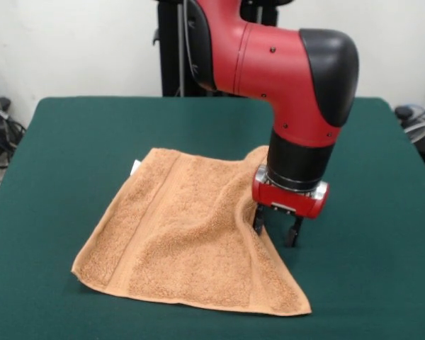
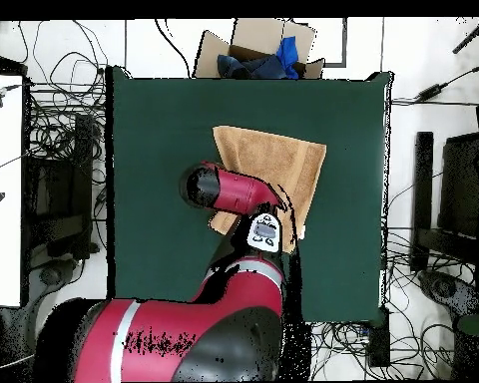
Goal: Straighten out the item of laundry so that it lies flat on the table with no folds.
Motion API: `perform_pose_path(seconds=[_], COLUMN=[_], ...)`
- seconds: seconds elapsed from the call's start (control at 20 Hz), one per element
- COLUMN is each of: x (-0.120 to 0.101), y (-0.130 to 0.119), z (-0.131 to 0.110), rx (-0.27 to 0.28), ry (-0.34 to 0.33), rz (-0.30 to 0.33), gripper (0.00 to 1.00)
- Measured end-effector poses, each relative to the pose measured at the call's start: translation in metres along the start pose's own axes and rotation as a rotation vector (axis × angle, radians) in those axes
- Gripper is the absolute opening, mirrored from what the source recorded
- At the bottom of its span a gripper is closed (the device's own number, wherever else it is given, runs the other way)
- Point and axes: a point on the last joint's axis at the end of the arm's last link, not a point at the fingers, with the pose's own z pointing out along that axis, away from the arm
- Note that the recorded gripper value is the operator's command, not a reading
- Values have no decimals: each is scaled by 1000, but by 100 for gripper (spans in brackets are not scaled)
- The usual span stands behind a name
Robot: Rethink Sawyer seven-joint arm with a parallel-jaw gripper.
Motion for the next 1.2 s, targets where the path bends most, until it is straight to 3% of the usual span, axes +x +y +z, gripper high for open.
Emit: perform_pose_path(seconds=[0.55,1.2], x=[-2,-22], y=[1,17], z=[0,0], rx=[-7,-61], ry=[10,8], rz=[28,147], gripper=[100,100])
